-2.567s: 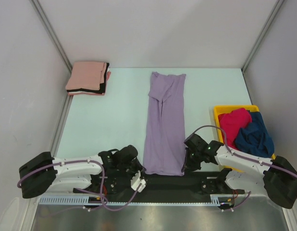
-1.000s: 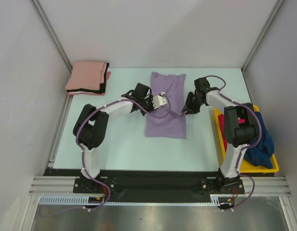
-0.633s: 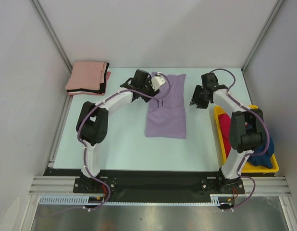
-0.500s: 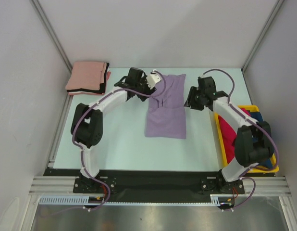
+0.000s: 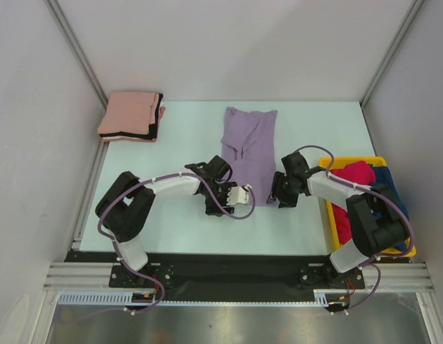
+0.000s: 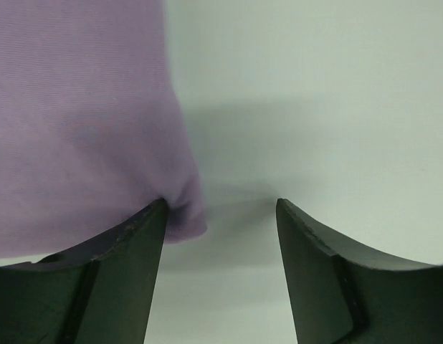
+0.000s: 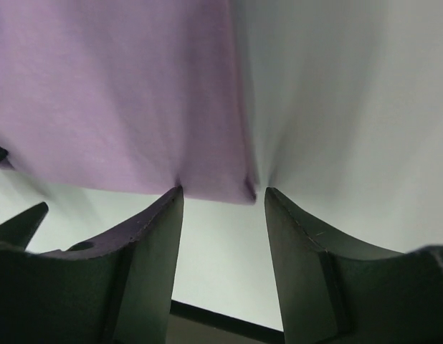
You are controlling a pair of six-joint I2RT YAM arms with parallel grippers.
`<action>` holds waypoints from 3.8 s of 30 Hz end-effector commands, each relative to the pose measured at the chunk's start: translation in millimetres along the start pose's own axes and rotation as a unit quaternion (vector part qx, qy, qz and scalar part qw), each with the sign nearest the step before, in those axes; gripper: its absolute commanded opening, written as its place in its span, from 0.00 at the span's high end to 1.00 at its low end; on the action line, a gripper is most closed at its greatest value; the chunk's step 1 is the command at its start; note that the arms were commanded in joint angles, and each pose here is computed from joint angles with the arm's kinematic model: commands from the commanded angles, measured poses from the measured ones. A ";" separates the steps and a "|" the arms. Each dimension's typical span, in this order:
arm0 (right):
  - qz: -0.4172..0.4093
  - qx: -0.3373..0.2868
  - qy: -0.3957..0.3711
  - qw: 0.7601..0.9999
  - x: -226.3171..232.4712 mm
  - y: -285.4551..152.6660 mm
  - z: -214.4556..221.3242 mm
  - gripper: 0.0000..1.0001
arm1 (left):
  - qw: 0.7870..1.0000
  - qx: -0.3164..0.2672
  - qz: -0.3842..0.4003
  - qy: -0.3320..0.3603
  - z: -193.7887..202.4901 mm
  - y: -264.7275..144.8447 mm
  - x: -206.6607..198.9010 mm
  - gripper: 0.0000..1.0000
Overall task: Fold and stack the t-shirts
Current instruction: Fold the tshirt
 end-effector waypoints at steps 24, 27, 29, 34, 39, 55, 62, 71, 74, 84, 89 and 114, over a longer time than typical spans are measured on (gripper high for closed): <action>-0.007 0.061 -0.005 0.998 1.7 -49.3 73.9 1.00 | 0.999 0.005 -0.044 -0.002 5.3 -37.8 -18.5 1.00; -0.009 0.079 -0.004 0.997 9.7 -78.2 106.1 1.00 | 1.000 0.018 0.000 -0.006 14.9 -58.6 -55.6 1.00; -0.013 0.102 0.004 0.995 18.9 -95.1 131.1 1.00 | 0.999 0.014 0.030 0.001 17.4 -71.1 -81.0 0.99; -0.028 0.138 0.004 0.990 36.6 -134.3 175.8 1.00 | 0.992 0.039 0.114 0.027 43.5 -101.7 -142.7 1.00; -0.045 0.143 -0.012 0.989 58.0 -155.1 170.8 1.00 | 0.992 0.003 0.118 0.036 27.1 -128.8 -149.0 1.00; 0.003 -0.020 0.021 1.000 -11.6 -89.5 -36.6 1.00 | 0.988 -0.064 -0.096 -0.099 -67.1 -122.4 93.8 1.00; 0.017 -0.043 0.045 0.998 -35.8 -60.0 -92.1 1.00 | 0.981 -0.058 -0.146 -0.116 -73.6 -110.6 156.7 1.00; 0.045 -0.040 0.057 0.997 -54.5 -33.3 -117.5 1.00 | 0.969 -0.085 -0.192 -0.130 -88.3 -86.1 202.2 1.00; 0.055 -0.052 0.069 0.995 -61.5 -27.7 -125.8 1.00 | 0.964 -0.095 -0.205 -0.143 -90.0 -79.2 213.1 0.95; 0.150 -0.126 0.073 0.978 -96.2 -42.9 -188.1 0.53 | 0.885 -0.192 -0.305 -0.294 -103.6 -120.2 266.4 0.37; 0.118 -0.154 0.021 0.981 -57.9 -60.9 -148.1 0.57 | 0.898 -0.212 -0.184 -0.338 -89.2 -89.8 202.1 0.41; 0.093 -0.109 0.060 0.988 -68.4 23.6 -182.9 0.65 | 0.850 -0.209 -0.223 -0.430 -91.8 -36.7 276.9 0.39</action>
Point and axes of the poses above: each gripper's point midway between its finger pads, its own y axis out along the fingers, its own x axis along the line the jaws close on, z = x × y, the point moved 1 cm from there along -y, back along the fingers, and after that the axes turned 14 degrees about -y, right-handed, at the moved point
